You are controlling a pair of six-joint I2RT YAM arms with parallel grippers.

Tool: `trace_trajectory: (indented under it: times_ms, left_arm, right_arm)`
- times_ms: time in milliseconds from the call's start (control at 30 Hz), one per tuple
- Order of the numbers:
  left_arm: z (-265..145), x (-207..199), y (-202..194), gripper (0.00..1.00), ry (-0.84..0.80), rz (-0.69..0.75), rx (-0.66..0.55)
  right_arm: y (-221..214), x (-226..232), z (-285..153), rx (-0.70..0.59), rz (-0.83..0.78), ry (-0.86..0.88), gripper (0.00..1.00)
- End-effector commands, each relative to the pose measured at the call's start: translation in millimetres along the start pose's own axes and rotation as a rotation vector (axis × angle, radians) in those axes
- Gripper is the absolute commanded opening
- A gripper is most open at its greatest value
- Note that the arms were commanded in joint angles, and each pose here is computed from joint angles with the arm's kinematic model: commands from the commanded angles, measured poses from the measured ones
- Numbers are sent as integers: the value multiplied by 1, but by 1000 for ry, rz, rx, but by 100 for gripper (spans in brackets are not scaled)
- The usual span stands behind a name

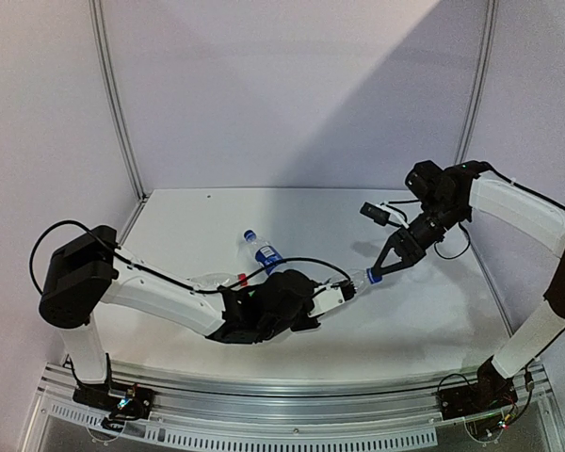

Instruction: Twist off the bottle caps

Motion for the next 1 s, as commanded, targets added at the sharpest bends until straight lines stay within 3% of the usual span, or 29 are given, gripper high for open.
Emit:
trace_trajectory:
  times_ms: [0,100,300,400,467,567,733,867,967]
  left_arm:
    - [4,-22,8,23,-144,-53,-30]
    - [5,-32,8,24,-206,-59,-30]
    - [7,-38,5,24,-239,-59,-19]
    - [7,-37,3,24,-240,-64,-14]
    - [8,-37,2,24,-239,-68,-12]
    - [8,-35,1,24,-235,-69,-9]
    - [6,-30,0,24,-213,-69,-4]
    - [5,-19,-1,24,-147,-69,1]
    - [2,-8,0,24,-83,-61,-5]
  right_arm:
    - [20,-10,-13,-43,-432,-245,2]
    - [33,-6,-22,-128,-743,-364,3]
    - [12,15,-26,-226,-1442,-579,12]
    - [3,25,-30,-207,-1584,-665,22]
    - [-1,26,-32,-186,-1582,-667,42]
    - [-6,28,-33,-155,-1551,-639,56]
    - [-10,54,-42,-210,-1396,-496,60]
    - [-8,80,-54,-302,-1172,-330,60]
    - [6,81,-60,-341,-968,-308,61]
Point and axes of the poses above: each gripper's point midway between its finger pads, its own z axis out along the fingers, its own x axis along the line the jaws close on, y = z × x, the point moved 2 cm from there along -z, back along the fingers, and after that the axes turned 3 degrees about -z, right-handed, at the moved point
